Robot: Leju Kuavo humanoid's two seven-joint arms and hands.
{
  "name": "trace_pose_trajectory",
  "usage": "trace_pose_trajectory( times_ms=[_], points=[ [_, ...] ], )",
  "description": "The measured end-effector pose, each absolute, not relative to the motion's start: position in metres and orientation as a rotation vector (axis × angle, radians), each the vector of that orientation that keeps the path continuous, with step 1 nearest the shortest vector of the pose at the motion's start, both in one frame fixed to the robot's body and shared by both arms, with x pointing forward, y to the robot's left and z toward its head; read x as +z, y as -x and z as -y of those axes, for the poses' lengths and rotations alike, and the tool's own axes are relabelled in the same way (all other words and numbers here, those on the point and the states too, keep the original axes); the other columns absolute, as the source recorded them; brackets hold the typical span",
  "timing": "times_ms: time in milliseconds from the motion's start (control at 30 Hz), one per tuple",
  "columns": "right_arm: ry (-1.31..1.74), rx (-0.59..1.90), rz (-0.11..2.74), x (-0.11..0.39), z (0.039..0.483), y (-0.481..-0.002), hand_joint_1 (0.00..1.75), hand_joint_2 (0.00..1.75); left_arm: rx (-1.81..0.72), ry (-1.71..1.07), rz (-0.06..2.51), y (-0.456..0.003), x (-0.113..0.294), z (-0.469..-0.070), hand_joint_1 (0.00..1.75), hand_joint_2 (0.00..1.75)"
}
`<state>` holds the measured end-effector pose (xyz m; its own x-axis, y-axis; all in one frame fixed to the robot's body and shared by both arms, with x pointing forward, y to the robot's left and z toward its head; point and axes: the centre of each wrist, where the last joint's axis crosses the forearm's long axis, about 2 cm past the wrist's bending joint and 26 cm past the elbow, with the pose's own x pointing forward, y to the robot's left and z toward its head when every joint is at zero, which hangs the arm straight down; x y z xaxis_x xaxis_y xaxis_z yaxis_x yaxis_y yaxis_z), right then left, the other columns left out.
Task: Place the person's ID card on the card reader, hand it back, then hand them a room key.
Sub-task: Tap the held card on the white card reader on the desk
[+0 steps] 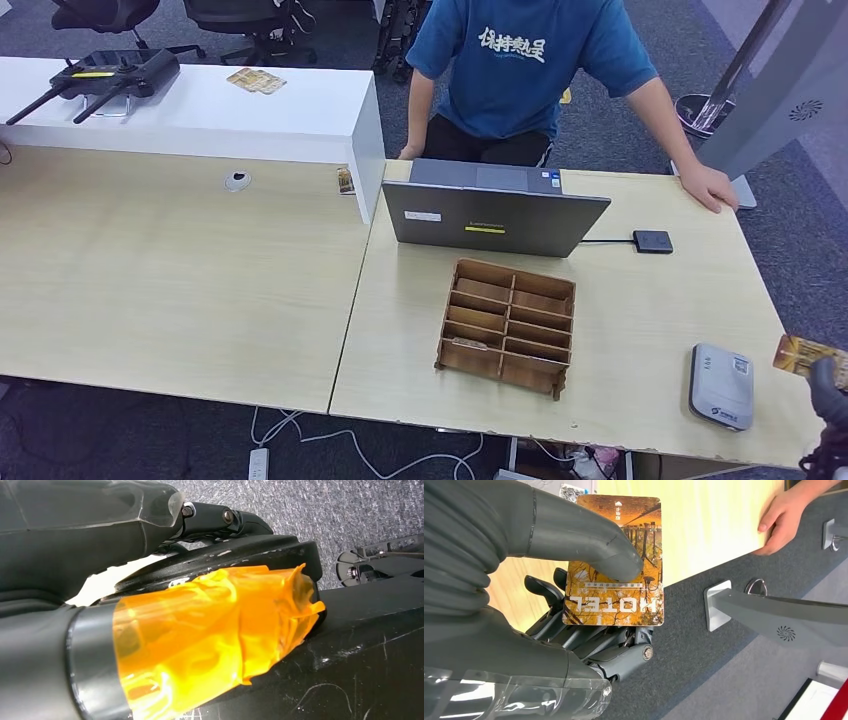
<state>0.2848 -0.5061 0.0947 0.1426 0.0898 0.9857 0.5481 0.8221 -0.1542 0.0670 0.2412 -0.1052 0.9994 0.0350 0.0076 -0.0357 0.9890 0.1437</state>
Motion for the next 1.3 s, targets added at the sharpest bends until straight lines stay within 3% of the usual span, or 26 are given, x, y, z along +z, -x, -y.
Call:
trace_pose_trajectory(
  times_ms=[1300],
  points=[
    [0.553,-0.204,1.292,0.067,0.484,-0.268,1.75,1.75,0.05,-0.15,0.005,-0.067,-0.105,-0.241,0.0,0.0]
  ],
)
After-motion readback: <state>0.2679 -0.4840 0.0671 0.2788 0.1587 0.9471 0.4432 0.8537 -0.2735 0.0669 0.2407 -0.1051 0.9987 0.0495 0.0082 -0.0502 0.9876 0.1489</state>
